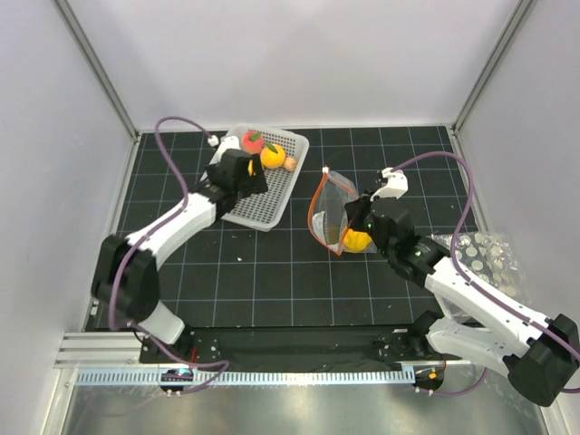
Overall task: Place the food in the zip-top bag and seal the zipper
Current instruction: Adjust the bin at the center of the board.
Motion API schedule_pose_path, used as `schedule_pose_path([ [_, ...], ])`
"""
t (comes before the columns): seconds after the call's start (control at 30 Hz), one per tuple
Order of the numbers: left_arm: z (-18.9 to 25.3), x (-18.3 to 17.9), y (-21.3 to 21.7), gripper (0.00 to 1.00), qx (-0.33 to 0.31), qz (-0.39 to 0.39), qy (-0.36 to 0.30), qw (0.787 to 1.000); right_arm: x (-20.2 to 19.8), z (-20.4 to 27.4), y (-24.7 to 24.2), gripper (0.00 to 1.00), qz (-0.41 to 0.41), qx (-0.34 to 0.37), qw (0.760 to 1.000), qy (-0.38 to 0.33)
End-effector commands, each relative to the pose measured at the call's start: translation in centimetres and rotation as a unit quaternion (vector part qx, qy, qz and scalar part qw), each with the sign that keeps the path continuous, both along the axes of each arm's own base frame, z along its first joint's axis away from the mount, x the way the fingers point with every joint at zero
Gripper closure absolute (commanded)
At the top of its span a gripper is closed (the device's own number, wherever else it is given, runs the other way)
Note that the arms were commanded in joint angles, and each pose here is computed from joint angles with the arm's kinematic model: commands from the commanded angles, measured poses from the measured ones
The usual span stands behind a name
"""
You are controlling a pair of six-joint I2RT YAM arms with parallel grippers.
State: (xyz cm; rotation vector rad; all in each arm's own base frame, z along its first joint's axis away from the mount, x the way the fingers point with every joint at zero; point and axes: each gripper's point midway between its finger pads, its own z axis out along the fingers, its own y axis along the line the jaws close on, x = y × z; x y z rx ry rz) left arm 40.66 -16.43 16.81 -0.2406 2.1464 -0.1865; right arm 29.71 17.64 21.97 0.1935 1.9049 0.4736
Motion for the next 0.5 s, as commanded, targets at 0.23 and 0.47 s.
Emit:
schedule_pose_path([
  [0.23, -6.0, -0.9, -5.1, 0.19, 0.045, -0.109, 0.183, 0.976, 0.6, 1.3, 0.4, 0.99, 0.0, 0.009, 1.0, -0.016],
  [0.47, -5.1, -5.2, -14.5, 0.2, 0.018, -0.227, 0.194, 0.954, 0.6, 1.4, 0.2, 0.99, -0.003, 0.01, 1.0, -0.017],
])
